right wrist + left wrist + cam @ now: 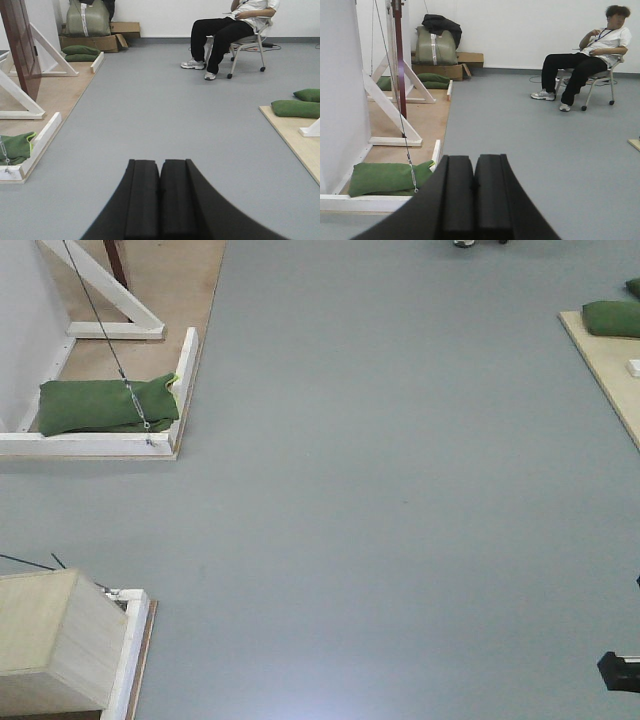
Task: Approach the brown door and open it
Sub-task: 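Drive the base forward toward the brown door beside the plywood platform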
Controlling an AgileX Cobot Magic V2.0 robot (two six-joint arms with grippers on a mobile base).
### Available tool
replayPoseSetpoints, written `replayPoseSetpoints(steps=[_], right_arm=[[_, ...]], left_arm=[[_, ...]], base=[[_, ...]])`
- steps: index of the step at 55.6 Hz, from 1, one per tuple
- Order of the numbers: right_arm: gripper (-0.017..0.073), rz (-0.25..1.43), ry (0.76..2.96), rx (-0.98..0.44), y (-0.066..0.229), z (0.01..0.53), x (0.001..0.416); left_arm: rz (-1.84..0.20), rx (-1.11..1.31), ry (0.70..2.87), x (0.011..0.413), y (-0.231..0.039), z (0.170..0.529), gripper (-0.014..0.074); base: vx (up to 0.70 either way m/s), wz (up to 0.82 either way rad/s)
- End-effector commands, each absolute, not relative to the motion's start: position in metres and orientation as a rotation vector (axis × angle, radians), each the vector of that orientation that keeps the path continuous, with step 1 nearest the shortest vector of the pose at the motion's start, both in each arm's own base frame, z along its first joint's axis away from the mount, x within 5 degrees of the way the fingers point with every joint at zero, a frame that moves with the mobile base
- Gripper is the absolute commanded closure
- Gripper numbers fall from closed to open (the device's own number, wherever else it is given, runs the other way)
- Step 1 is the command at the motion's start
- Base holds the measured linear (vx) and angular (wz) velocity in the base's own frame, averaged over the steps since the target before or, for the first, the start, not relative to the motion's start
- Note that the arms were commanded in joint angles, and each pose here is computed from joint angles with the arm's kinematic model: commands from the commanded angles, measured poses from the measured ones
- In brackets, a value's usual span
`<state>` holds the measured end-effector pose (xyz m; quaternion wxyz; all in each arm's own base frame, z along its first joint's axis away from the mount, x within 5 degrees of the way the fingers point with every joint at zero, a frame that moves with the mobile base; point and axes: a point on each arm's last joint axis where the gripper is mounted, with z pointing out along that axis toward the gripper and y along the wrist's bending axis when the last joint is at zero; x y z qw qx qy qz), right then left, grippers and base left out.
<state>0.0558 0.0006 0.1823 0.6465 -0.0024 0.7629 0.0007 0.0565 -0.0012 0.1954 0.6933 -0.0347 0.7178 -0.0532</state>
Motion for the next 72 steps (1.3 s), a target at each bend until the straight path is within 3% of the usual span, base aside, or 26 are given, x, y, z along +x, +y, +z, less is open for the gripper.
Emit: replayPoseSetpoints(steps=[1, 72], right_arm=[[0.0559, -0.008, 1.648, -0.010, 0.0003, 0.1883, 0.0559], [0.0559, -0.008, 1.648, -0.010, 0.0003, 0.1883, 0.0559]], left_arm=[[-0.138, -0.062, 1.491, 0.0545, -0.0023, 0.2092, 0.0600], [-0.138, -0.062, 1.491, 0.0545, -0.0023, 0.2092, 0.0600]], base=[[0.25, 0.00], [0.31, 0.07]])
